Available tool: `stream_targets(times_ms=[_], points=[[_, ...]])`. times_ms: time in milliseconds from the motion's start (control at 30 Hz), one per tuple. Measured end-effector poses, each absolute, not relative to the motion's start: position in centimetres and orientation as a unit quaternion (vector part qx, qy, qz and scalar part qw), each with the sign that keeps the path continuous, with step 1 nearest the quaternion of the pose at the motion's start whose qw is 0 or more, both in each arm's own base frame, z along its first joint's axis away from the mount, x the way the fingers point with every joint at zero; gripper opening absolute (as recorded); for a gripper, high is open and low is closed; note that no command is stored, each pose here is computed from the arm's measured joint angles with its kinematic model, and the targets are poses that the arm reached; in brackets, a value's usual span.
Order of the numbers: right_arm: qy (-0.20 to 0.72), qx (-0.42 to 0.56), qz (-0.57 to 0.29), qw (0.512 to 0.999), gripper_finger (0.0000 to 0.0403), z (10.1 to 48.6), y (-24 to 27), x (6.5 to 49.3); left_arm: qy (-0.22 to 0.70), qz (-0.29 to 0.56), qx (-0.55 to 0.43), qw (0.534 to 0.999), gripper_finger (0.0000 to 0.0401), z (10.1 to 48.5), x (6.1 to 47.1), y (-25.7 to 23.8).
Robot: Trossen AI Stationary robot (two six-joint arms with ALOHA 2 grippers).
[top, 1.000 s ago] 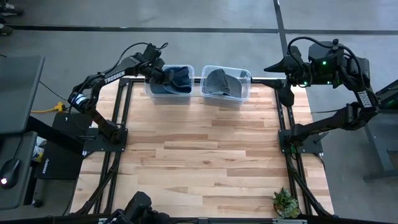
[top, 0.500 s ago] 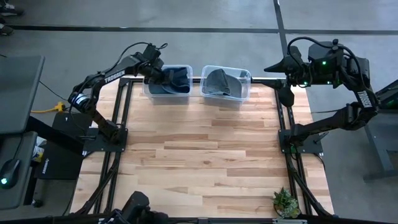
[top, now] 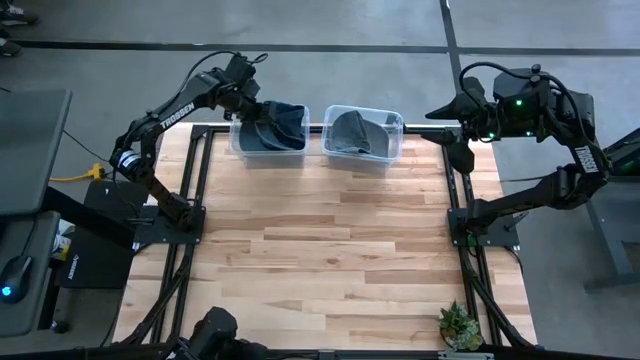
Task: Pick and place caps into container
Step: Put the blue cap into the left transparent container
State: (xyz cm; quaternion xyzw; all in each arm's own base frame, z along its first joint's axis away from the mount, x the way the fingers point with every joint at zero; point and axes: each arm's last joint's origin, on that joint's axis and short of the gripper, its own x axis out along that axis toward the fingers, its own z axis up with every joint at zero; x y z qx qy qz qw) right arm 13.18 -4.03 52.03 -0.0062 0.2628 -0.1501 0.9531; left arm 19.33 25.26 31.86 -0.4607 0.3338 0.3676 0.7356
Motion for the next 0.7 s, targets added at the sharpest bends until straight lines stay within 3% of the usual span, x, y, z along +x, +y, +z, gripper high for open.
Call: stream_targets(times_ms=[133,467,600,700], points=[[0.262,-0.004,-0.141,0.955,0.0220,52.0,-4.0,13.2,0.342,0.368,-0.455,0.735,0.0099,31.9,19.3,25.1],[0.272,0.010,-0.131,0.953,0.0220,51.8,-3.9,13.1,0.341,0.422,-0.409,0.734,0.0215,33.4,18.7,24.8],[0.273,0.010,-0.131,0.953,0.0220,51.8,-3.9,13.1,0.345,0.453,-0.378,0.730,0.0223,35.3,18.3,24.6],[0.273,0.010,-0.131,0.953,0.0220,51.8,-3.9,13.1,0.346,0.461,-0.354,0.736,0.0205,36.6,18.1,24.4]])
